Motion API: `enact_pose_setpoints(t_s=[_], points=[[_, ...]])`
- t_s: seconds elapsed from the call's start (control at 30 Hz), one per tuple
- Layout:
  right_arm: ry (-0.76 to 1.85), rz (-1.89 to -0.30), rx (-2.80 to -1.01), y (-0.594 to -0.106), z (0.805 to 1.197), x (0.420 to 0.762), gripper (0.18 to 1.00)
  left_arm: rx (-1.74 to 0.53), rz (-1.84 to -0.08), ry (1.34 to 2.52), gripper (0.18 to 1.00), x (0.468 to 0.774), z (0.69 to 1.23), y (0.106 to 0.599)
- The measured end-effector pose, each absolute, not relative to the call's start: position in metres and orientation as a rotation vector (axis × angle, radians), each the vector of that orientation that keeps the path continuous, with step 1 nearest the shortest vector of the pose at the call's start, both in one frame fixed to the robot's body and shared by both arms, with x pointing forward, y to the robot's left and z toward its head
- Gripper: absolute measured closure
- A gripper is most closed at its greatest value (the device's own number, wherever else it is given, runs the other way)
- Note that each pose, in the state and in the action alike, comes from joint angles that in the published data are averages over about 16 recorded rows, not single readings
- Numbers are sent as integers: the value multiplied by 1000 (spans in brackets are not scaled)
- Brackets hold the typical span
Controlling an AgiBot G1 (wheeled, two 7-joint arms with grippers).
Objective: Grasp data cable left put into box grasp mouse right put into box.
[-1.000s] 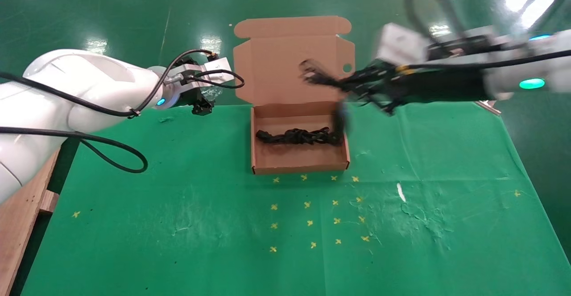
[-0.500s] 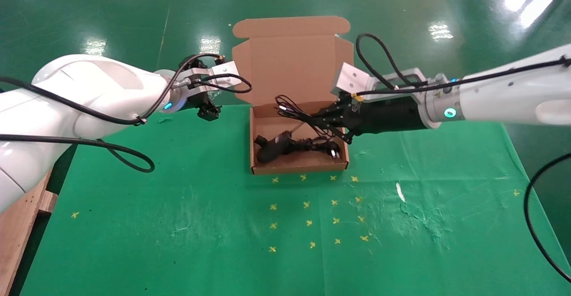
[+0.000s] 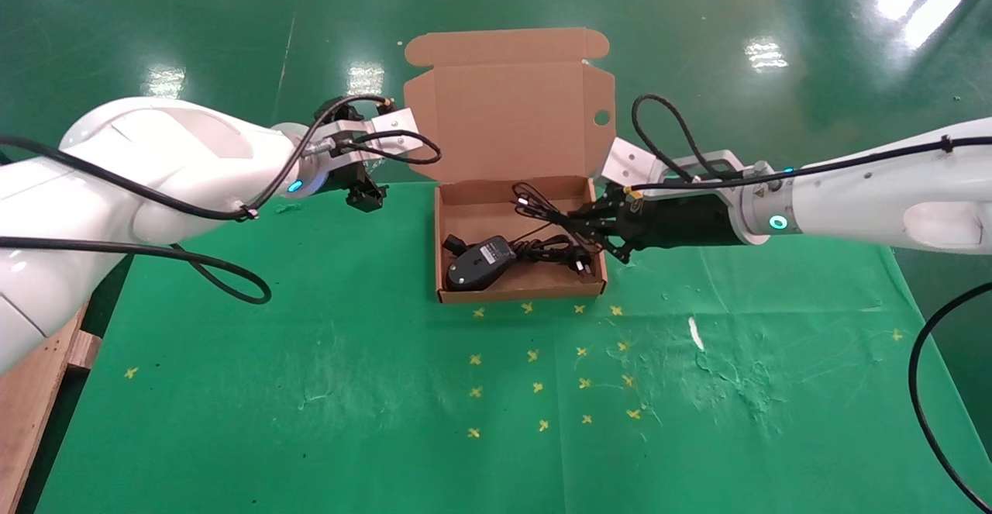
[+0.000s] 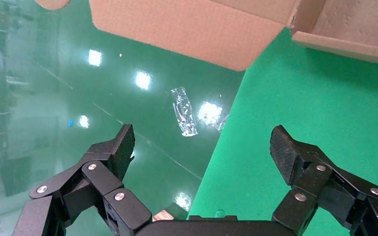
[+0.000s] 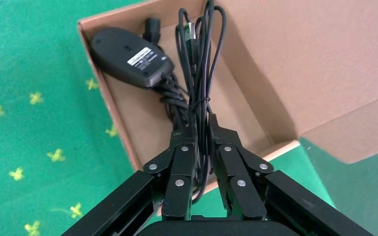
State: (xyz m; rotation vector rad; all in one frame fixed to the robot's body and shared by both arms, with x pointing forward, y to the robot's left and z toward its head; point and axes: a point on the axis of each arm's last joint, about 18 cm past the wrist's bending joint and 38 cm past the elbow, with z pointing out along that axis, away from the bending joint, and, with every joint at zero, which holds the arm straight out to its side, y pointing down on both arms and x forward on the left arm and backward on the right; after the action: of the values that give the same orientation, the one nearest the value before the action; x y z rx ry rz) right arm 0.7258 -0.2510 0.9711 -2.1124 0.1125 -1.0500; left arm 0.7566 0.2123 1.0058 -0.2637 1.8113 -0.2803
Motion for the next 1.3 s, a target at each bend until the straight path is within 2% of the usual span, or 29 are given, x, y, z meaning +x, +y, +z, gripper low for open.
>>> enact_pose_setpoints(t_s=[0.37, 0.57, 1.1, 1.3], points=[[97, -1050, -2107, -250, 976, 722, 856, -263, -282, 1813, 184, 757, 1005, 211], [94, -1038, -2083, -252, 977, 718, 753, -263, -282, 1813, 184, 757, 1005, 211], [81, -936, -1896, -268, 979, 682, 379, -263, -282, 1813, 184, 757, 1005, 211], [62, -892, -1825, -276, 981, 662, 282, -263, -282, 1813, 184, 757, 1005, 211]])
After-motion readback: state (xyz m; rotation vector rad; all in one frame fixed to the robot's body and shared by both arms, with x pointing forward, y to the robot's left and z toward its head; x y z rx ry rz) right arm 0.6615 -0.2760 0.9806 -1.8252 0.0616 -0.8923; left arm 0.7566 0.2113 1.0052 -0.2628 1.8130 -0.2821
